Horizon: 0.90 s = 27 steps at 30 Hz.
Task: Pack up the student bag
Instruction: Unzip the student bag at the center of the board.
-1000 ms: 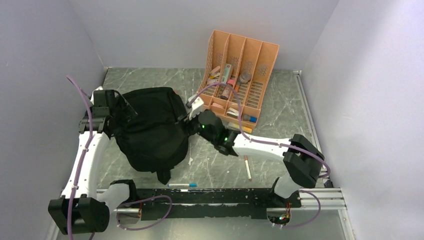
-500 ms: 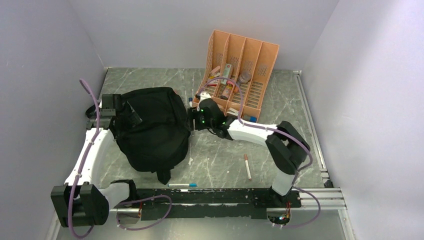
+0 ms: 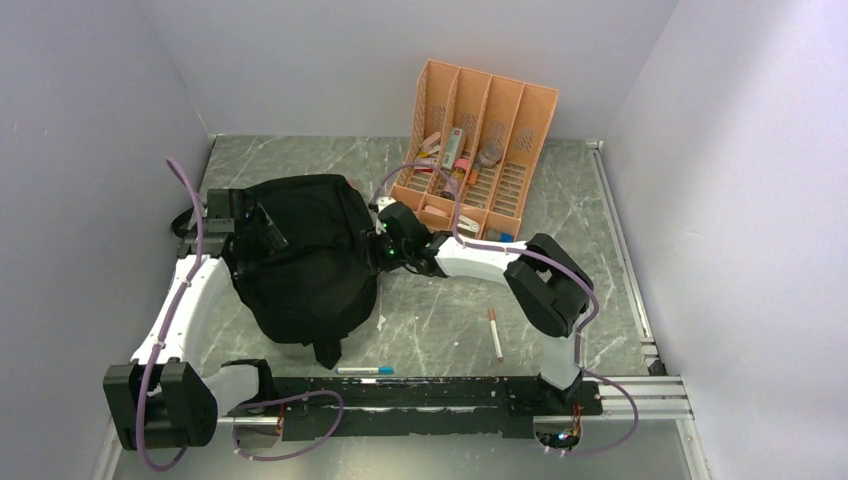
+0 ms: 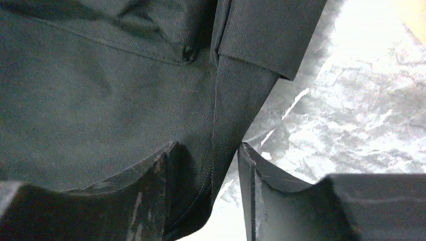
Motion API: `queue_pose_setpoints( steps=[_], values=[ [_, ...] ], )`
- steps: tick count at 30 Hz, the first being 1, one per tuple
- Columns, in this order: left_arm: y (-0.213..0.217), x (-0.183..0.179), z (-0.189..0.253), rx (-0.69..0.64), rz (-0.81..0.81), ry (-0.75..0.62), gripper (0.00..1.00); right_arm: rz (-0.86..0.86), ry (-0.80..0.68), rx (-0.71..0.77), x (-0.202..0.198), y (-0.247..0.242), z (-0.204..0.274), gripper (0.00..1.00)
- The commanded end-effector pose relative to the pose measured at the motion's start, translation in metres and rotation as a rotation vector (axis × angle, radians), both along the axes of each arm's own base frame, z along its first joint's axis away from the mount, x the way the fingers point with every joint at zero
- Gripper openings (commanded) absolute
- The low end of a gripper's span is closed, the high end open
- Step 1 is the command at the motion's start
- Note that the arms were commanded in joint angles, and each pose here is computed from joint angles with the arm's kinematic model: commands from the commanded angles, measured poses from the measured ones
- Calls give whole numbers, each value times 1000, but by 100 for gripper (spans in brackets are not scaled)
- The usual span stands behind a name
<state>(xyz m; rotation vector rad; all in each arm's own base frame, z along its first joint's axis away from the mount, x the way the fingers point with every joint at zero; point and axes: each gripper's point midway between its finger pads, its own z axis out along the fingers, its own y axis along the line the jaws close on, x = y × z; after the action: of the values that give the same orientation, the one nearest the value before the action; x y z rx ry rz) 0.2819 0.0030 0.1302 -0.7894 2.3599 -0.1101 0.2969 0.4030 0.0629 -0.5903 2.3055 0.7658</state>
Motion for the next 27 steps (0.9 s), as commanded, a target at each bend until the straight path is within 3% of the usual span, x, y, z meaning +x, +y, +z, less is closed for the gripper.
queue_pose_setpoints(
  steps=[1,6,11,16,21,27],
  values=[
    [-5,11,13,-16,-23,-62,81,14,11,-115,-11,-16,-22,48],
    [-23,31,35,-68,-96,-180,77,30,10,-167,-23,-32,-35,47],
    [-63,56,52,-2,-225,-214,73,42,41,-178,-28,-34,-51,42],
    [-114,82,40,73,-374,-146,67,28,21,-165,-26,-36,-51,38],
    [-118,100,18,178,-393,-39,60,22,7,-120,-24,-32,-42,34],
    [-116,99,7,193,-380,8,56,32,17,-93,-27,-27,-40,34]
  ],
)
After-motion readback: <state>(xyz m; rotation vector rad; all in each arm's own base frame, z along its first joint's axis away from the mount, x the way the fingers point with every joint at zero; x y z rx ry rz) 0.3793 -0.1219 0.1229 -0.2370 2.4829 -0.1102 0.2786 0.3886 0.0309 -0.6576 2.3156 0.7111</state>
